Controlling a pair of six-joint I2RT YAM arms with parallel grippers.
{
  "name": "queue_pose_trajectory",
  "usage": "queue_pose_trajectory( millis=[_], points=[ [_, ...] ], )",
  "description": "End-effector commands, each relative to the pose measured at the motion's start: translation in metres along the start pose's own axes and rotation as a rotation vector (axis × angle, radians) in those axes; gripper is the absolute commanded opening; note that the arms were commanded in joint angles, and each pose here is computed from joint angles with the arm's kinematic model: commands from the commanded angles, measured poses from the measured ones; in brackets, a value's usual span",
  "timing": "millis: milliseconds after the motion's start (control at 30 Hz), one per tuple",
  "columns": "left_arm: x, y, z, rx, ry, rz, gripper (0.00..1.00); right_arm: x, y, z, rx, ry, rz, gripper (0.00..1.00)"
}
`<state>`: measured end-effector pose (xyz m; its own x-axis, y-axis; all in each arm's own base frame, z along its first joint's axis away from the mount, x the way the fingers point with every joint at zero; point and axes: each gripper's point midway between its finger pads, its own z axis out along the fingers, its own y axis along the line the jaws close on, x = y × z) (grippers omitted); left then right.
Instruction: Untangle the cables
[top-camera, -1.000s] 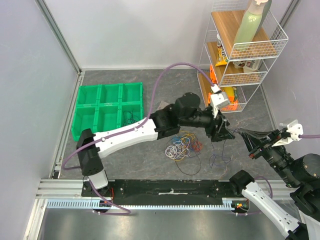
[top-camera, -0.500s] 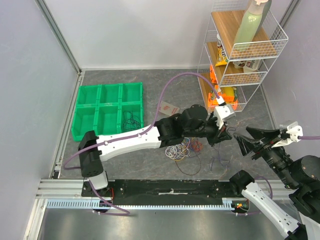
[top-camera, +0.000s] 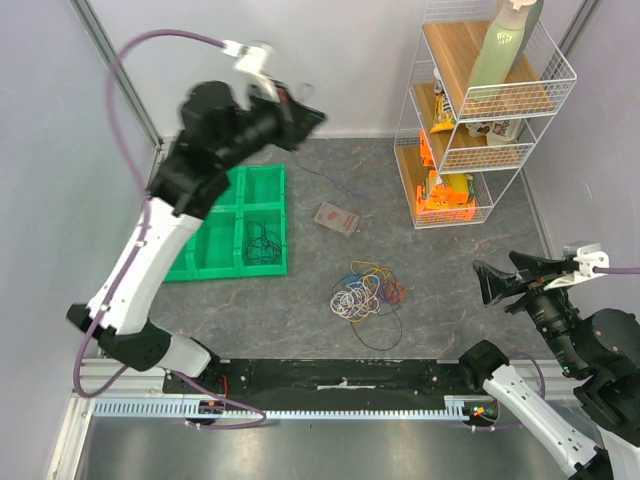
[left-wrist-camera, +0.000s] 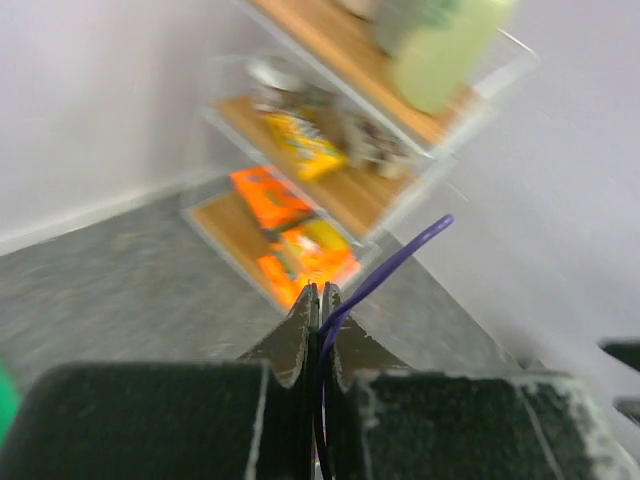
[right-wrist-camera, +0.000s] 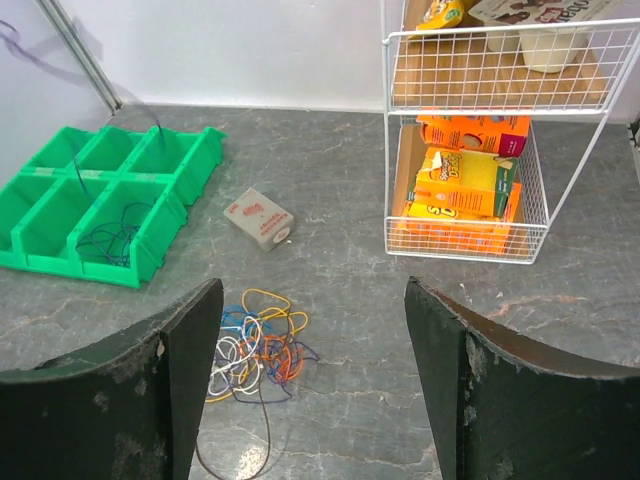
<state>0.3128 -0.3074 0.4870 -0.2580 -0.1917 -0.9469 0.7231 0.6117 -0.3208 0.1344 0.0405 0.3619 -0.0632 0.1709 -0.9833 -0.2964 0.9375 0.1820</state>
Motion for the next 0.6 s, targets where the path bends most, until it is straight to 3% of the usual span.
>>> queue_pose_trajectory(
  millis=[0, 133, 333, 467, 567],
  points=[
    [-0.012, 0.082, -0.054, -0.279, 0.022, -0.145, 0.02, -0.001, -0.002, 0.005, 0.017, -0.016, 0.004, 0.81],
    [0.005, 0.137, -0.066, -0.417, 0.043, -0.222, 0.02, 0.001, -0.001, 0.007, 0.012, -0.008, 0.002, 0.80],
    [0.085, 0.200, -0.064, -0.549, 0.139, -0.381, 0.01, 0.001, -0.002, 0.005, 0.017, -0.009, 0.004, 0.81],
    [0.118, 0.220, -0.067, -0.583, 0.152, -0.467, 0.02, 0.005, -0.003, 0.007, 0.021, -0.001, 0.000, 0.81],
    [0.120, 0.226, -0.069, -0.600, 0.152, -0.457, 0.02, 0.008, -0.002, 0.009, 0.020, 0.011, -0.007, 0.81]
  ],
)
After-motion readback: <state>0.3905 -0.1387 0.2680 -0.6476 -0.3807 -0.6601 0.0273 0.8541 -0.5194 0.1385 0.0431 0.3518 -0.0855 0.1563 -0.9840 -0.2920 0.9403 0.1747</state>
